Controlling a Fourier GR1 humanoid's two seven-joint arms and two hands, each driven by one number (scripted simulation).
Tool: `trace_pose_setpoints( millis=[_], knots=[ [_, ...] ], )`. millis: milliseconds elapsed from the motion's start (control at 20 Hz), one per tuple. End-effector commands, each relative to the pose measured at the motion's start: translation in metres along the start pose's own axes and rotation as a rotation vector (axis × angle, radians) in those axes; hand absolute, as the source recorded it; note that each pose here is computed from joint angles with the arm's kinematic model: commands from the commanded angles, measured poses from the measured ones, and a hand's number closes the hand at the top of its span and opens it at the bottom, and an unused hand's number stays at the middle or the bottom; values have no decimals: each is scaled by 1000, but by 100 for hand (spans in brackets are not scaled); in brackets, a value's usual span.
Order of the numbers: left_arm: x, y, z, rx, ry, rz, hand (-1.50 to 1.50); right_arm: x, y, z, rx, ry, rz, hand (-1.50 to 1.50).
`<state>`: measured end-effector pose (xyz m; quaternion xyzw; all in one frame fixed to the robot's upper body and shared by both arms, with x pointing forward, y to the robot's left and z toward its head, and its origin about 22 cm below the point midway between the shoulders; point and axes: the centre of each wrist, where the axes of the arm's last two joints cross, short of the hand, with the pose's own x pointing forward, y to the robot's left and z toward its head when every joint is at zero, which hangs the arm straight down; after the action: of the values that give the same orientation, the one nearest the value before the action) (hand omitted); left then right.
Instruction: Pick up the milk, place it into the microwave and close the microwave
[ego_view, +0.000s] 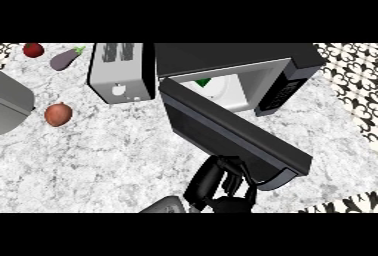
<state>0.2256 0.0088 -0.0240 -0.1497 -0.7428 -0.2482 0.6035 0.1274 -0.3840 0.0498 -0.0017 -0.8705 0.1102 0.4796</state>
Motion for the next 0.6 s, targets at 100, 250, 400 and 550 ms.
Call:
trace_pose_setpoints(
  millis=[100,250,400,550],
  knots=[
    [13,11,-23,100,-38,72,150,10,-4,-11,65,-36,-56,-150],
    [20,21,-38,135,-34,98,150,15,-7,-22,85,-45,-43,-150],
    [26,28,-50,170,-42,113,150,22,-10,-28,124,-50,-48,-150],
    [28,37,-62,200,-31,111,150,25,-18,-34,121,-59,-43,-150]
  ],
)
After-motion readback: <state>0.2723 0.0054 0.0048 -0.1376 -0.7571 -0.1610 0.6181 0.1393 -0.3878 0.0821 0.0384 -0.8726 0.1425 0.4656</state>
